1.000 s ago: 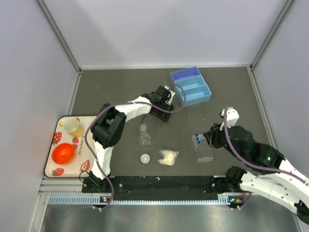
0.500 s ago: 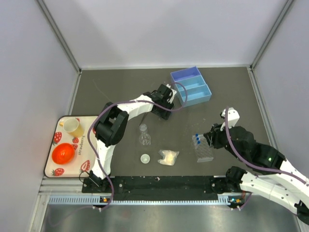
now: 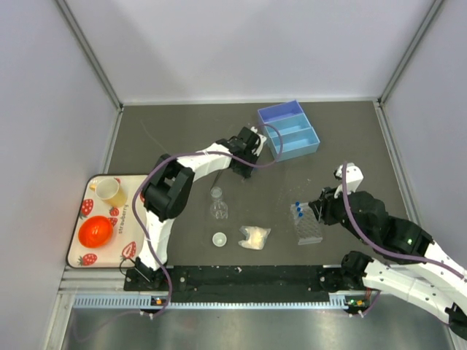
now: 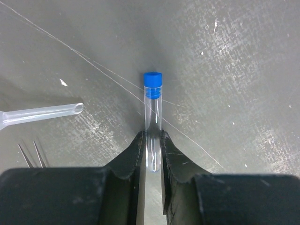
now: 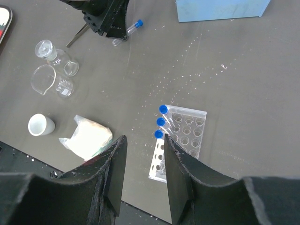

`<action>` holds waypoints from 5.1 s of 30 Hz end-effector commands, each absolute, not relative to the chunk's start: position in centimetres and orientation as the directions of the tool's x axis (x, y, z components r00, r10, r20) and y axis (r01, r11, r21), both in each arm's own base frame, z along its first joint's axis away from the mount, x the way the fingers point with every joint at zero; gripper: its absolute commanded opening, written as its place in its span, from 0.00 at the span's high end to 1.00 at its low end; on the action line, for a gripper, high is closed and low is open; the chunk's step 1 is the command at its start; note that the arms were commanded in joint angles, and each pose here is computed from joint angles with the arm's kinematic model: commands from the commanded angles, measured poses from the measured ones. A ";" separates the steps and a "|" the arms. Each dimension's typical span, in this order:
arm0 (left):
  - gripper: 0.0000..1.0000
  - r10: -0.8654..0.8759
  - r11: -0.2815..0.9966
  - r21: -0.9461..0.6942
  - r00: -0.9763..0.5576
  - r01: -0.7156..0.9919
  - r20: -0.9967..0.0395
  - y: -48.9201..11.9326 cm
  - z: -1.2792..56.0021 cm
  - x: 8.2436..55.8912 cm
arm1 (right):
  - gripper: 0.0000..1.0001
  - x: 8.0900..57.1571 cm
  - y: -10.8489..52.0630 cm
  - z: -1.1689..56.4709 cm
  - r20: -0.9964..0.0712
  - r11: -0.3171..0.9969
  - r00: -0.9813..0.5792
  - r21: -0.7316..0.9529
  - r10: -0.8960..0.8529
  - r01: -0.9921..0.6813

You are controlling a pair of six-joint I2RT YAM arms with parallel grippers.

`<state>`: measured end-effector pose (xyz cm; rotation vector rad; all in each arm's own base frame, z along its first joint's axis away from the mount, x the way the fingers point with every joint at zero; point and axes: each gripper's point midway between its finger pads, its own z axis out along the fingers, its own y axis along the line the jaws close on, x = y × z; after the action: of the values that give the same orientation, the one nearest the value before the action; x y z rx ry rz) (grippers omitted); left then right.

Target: Organize the chemistry lab equipment

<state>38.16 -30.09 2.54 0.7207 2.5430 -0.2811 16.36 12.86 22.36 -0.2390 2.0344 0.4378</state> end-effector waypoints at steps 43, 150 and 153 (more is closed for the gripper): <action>1.00 0.160 -0.181 -0.583 -0.561 0.792 -0.812 -30.3 27.5 9.3 | 0.47 10.3 26.3 30.5 -0.854 0.344 -0.520 0.497 0.029 -0.797; 0.01 0.175 -0.057 -0.554 -0.538 0.830 -0.824 -31.0 26.7 11.7 | 1.00 15.9 13.0 13.9 -0.693 0.967 -0.703 0.255 0.162 -0.028; 0.01 0.175 -0.056 -0.555 -0.539 0.830 -0.824 -31.0 26.6 11.6 | 1.00 16.1 12.9 13.7 -0.705 0.969 -0.691 0.246 0.161 -0.026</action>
<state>11.34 -30.63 24.63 1.0378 1.8000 -1.6553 15.10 12.09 12.89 0.0530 2.3836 0.2658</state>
